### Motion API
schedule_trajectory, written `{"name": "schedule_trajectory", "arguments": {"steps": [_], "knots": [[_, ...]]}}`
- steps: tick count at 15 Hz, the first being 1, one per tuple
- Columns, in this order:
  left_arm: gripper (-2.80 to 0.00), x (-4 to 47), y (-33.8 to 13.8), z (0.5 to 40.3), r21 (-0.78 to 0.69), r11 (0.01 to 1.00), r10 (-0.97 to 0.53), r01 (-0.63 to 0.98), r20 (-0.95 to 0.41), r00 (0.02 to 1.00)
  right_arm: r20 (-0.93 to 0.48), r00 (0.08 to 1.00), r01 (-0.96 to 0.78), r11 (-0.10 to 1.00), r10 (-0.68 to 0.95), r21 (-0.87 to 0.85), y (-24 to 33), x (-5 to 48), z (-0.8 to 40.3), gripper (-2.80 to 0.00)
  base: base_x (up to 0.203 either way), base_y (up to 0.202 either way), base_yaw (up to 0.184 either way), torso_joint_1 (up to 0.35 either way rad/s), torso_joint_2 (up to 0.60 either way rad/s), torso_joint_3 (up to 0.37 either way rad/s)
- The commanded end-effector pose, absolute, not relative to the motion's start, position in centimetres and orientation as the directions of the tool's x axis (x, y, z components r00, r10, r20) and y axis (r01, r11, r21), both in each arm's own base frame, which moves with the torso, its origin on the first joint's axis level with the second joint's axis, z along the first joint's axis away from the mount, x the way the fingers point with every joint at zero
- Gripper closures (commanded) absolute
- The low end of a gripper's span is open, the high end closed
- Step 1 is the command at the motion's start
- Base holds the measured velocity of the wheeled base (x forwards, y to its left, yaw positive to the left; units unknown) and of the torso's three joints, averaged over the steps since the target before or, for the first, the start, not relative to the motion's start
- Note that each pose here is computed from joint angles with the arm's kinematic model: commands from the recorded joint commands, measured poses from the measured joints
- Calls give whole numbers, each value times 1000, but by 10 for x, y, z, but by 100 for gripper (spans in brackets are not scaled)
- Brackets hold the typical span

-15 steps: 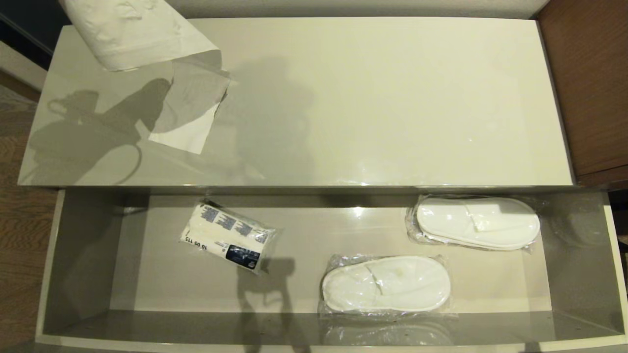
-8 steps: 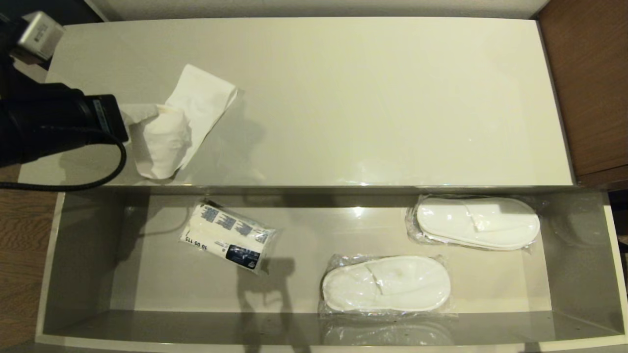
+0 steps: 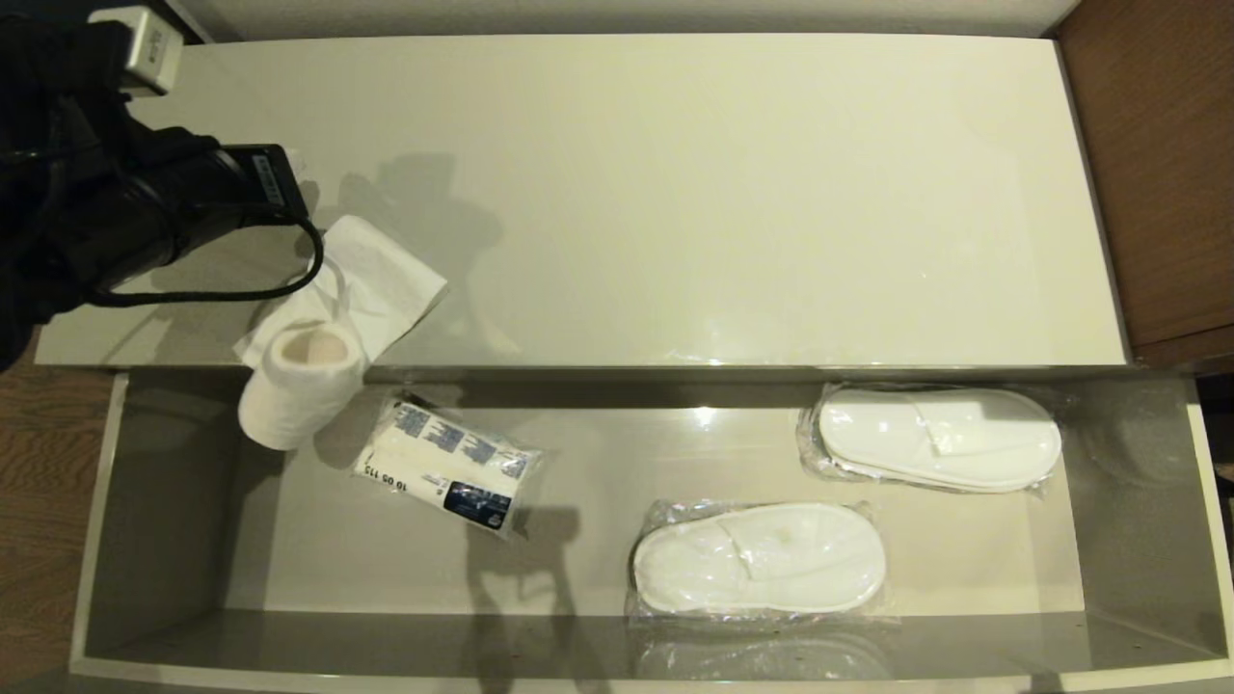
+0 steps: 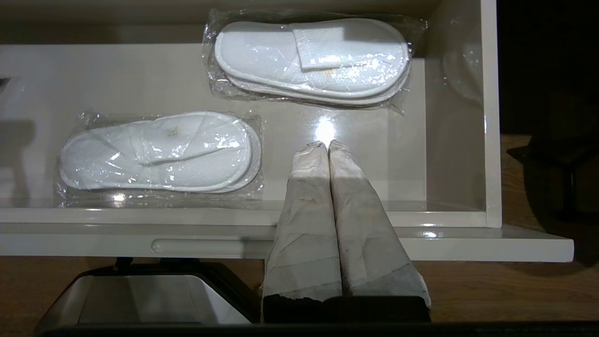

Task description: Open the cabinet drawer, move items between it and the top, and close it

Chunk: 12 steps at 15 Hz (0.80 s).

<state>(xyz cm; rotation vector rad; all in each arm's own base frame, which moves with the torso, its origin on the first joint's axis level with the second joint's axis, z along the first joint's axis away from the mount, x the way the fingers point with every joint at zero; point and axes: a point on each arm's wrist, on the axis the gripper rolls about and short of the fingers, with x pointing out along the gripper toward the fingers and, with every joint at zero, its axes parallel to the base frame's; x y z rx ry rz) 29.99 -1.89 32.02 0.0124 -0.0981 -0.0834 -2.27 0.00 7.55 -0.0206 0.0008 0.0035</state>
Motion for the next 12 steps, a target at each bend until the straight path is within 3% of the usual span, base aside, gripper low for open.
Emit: {"name": "schedule_trajectory", "arguments": {"steps": [1, 4, 8, 12], "knots": [[0, 335, -20, 307, 10, 998, -56, 56, 56, 997, -2, 1000, -5, 1000, 5, -21, 0, -23, 75, 0, 0, 0, 0, 0, 0, 0], [0, 358, -21, 310, 7, 1000, 3, -3, 58, 998, -3, 1000, -3, 1000, 3, -21, 0, -23, 75, 0, 0, 0, 0, 0, 0, 0], [0, 342, -21, 314, 5, 1000, 3, -3, 26, 1000, -3, 1000, -5, 1000, 5, -21, 0, -23, 75, 0, 0, 0, 0, 0, 0, 0], [0, 269, -16, 340, -103, 995, -3, -7, -92, 996, -3, 1000, -2, 1000, 2, -21, 0, -23, 75, 0, 0, 0, 0, 0, 0, 0]]}}
